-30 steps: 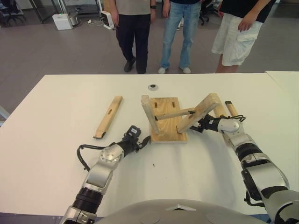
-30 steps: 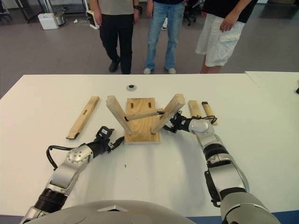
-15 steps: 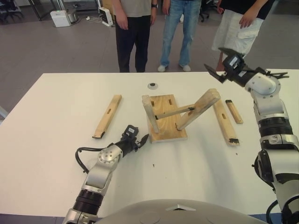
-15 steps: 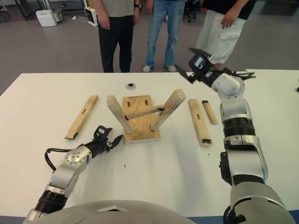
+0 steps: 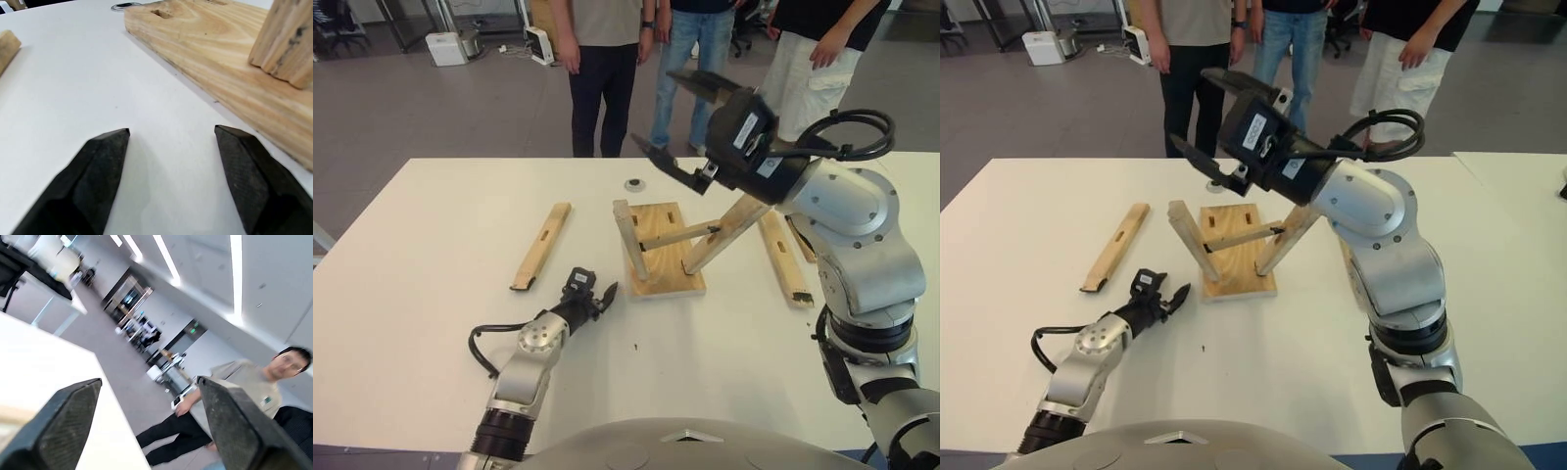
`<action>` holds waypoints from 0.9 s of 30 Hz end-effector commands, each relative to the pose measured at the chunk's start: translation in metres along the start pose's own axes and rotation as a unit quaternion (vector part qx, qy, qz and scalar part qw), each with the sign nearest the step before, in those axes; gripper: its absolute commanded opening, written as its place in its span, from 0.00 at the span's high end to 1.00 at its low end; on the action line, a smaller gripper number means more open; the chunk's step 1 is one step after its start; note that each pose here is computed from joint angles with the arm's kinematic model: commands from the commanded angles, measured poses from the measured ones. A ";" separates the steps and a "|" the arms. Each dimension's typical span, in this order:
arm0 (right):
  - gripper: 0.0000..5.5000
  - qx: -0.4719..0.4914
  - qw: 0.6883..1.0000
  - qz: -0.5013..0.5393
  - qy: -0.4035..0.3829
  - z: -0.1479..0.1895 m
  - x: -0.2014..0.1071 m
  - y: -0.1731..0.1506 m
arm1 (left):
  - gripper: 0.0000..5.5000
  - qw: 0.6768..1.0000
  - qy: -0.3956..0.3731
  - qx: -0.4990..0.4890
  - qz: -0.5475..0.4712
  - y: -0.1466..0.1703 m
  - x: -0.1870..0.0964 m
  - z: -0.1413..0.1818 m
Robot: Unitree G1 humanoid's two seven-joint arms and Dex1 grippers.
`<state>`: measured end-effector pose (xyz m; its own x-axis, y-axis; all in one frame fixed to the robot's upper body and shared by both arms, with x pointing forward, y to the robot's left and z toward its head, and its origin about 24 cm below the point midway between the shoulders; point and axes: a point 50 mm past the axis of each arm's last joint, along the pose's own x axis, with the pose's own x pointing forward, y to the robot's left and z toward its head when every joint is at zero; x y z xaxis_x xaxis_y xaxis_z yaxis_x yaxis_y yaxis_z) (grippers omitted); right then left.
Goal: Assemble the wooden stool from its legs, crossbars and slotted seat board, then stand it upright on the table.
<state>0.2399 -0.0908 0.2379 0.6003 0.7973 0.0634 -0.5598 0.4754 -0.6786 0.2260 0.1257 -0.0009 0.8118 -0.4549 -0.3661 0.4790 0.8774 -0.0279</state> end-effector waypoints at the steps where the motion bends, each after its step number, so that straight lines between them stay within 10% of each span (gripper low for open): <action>1: 0.34 -0.071 0.995 -0.025 0.071 -0.023 -0.006 -0.002 | 0.42 1.000 -0.013 0.004 -0.013 -0.003 0.008 0.010; 9: 0.34 -0.159 0.982 -0.032 0.101 -0.034 -0.010 0.004 | 0.42 1.000 -0.013 -0.005 -0.012 -0.005 -0.002 0.004; 18: 0.34 -0.119 0.954 0.145 0.234 -0.125 -0.016 0.096 | 0.42 0.999 -0.026 -0.006 -0.020 -0.005 0.001 0.014; 27: 0.34 -0.201 0.974 -0.077 0.065 -0.044 0.008 -0.006 | 0.42 0.999 -0.025 -0.018 -0.011 -0.006 0.000 0.009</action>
<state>0.2717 -0.1039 0.1599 0.7486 0.6578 -0.0837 -0.3659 0.3045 -0.8795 0.2267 0.1171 0.0089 0.8158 -0.4854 -0.3145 0.4919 0.8683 -0.0642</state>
